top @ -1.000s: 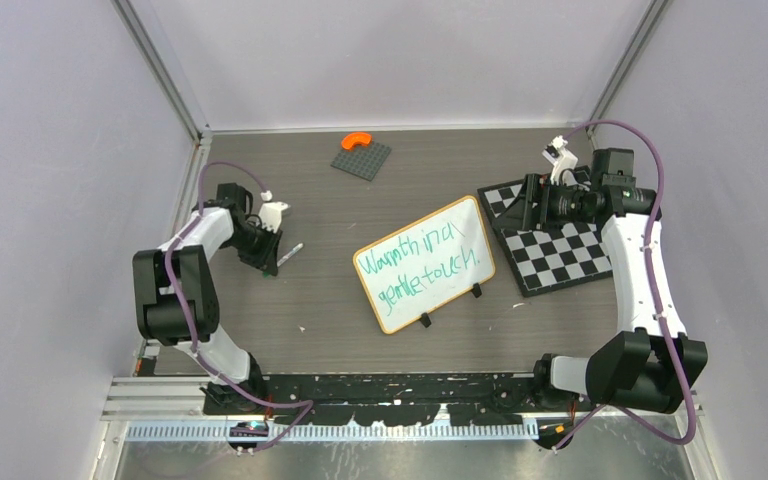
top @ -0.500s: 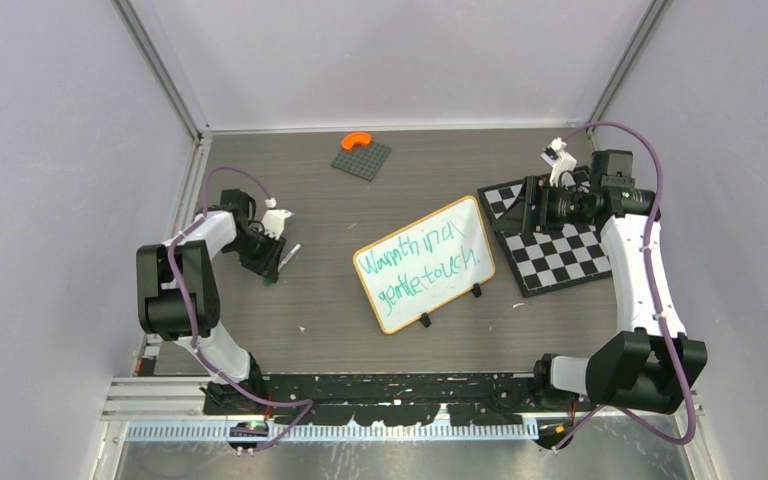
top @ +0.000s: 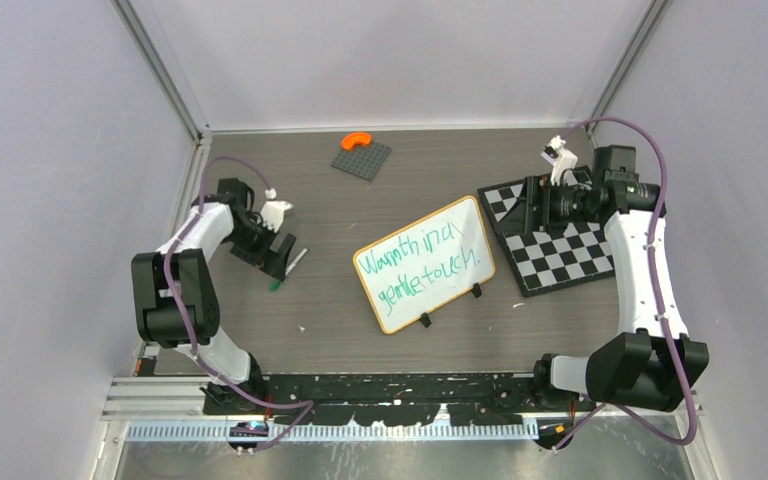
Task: Write a sentence on the whiteboard
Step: Place the whiteboard marker at the center of the board, then reset both arms
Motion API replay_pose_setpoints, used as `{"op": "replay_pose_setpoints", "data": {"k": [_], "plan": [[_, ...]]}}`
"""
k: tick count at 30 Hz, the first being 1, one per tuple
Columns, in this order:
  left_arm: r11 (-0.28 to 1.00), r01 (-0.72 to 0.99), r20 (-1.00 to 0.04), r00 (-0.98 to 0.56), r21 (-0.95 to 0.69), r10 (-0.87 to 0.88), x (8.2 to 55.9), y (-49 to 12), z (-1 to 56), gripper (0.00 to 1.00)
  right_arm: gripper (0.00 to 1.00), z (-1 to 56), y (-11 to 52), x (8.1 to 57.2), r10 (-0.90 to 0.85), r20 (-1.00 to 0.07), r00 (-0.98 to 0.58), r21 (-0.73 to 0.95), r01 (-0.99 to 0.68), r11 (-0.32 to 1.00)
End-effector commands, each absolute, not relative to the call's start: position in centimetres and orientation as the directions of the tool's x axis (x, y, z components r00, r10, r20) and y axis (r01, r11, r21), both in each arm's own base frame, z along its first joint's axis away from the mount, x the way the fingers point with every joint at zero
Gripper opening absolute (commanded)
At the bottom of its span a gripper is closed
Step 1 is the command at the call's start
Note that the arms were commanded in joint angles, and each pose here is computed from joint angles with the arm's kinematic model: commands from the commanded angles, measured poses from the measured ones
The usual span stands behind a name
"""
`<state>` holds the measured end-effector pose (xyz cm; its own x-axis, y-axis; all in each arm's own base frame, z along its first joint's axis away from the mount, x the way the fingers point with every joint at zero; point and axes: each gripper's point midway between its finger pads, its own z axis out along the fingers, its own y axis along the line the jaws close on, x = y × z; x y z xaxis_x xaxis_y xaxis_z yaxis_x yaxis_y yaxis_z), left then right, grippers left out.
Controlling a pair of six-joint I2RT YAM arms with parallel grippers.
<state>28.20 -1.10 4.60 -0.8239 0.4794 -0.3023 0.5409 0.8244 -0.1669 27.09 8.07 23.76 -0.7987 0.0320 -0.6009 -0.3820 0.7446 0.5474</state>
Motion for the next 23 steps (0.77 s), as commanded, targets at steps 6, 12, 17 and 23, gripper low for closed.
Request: {"op": "replay_pose_setpoints", "data": {"k": [6, 12, 17, 23], "plan": [[0.815, 0.511, -0.552, -0.777, -0.274, 0.302, 33.2, -3.1, 18.9, 1.00, 0.88, 27.9, 4.3, 30.6, 0.001, -0.699, -0.715, 0.417, -0.407, 0.813], [0.894, 0.377, -0.666, -0.735, -0.244, 0.129, 35.9, -1.3, 24.4, 1.00, 0.89, 27.4, -0.8, 32.8, 0.049, -0.699, -0.714, 0.381, -0.313, 0.870], [0.930, 0.279, -0.714, -0.700, -0.238, 0.027, 35.7, -0.4, 24.7, 1.00, 0.89, 24.4, -4.1, 33.8, 0.101, -0.660, -0.745, 0.375, -0.210, 0.903], [0.936, 0.239, -0.704, -0.710, -0.259, -0.013, 34.3, -0.4, 23.5, 1.00, 0.89, 21.8, -4.6, 33.1, 0.111, -0.632, -0.767, 0.372, -0.176, 0.911]]}}
